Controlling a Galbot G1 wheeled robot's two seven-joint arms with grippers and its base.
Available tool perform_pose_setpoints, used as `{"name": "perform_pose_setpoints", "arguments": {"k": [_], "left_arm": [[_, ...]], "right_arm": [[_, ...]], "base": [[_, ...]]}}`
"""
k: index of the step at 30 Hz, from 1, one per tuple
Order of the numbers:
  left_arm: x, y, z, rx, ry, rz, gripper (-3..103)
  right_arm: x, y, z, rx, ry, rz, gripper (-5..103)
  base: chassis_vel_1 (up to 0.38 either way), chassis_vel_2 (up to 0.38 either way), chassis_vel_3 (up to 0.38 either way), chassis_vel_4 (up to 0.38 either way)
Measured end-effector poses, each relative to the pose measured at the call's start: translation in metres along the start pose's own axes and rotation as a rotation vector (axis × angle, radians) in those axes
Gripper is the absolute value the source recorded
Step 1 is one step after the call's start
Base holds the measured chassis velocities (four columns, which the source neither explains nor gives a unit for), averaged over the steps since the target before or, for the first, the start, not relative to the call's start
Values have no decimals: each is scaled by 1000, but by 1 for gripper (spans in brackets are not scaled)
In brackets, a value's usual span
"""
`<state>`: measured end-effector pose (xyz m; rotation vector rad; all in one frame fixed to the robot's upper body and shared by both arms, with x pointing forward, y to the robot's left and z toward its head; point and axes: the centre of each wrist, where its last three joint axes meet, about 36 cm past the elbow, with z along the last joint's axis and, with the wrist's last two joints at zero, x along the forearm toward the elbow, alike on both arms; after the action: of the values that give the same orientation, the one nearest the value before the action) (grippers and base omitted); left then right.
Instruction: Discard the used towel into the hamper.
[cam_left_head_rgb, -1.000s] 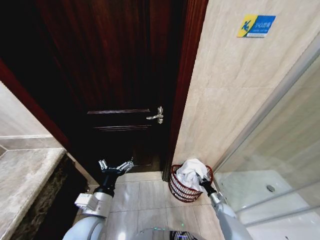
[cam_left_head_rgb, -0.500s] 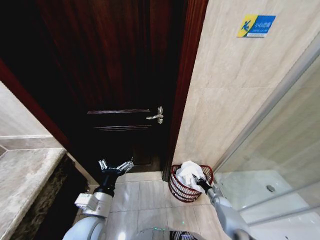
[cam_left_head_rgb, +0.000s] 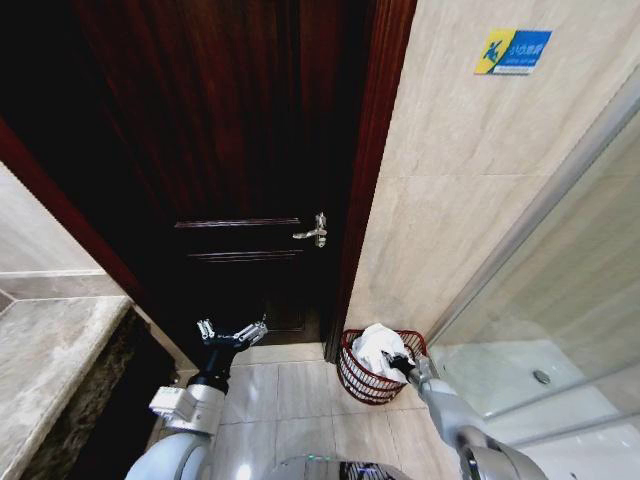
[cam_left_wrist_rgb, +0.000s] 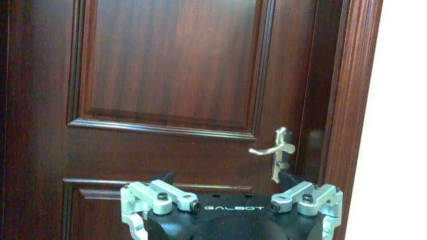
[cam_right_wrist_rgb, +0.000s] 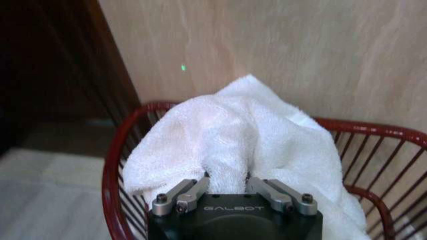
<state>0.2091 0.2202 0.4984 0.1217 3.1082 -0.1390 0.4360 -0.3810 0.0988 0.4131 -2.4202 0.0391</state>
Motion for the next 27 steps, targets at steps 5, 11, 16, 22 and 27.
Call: {"name": "perform_pose_setpoints", "arguments": {"k": [5,11,16,22,27], "left_arm": [[0,0,0,0,0,0,100],[0,0,0,0,0,0,100],[0,0,0,0,0,0,100],[0,0,0,0,0,0,100],[0,0,0,0,0,0,100]], "right_arm": [[-7,2,-6,6,59,14,14],[-17,8,-17,-21,181,85,14],[-17,11,-13,-113,227,92,14],[-24,18,-20,-164,260,110,14],[-29,25,-23,-190,282,115,14]], "base": [[0,0,0,0],[0,0,0,0],[0,0,0,0],[0,0,0,0],[0,0,0,0]]}}
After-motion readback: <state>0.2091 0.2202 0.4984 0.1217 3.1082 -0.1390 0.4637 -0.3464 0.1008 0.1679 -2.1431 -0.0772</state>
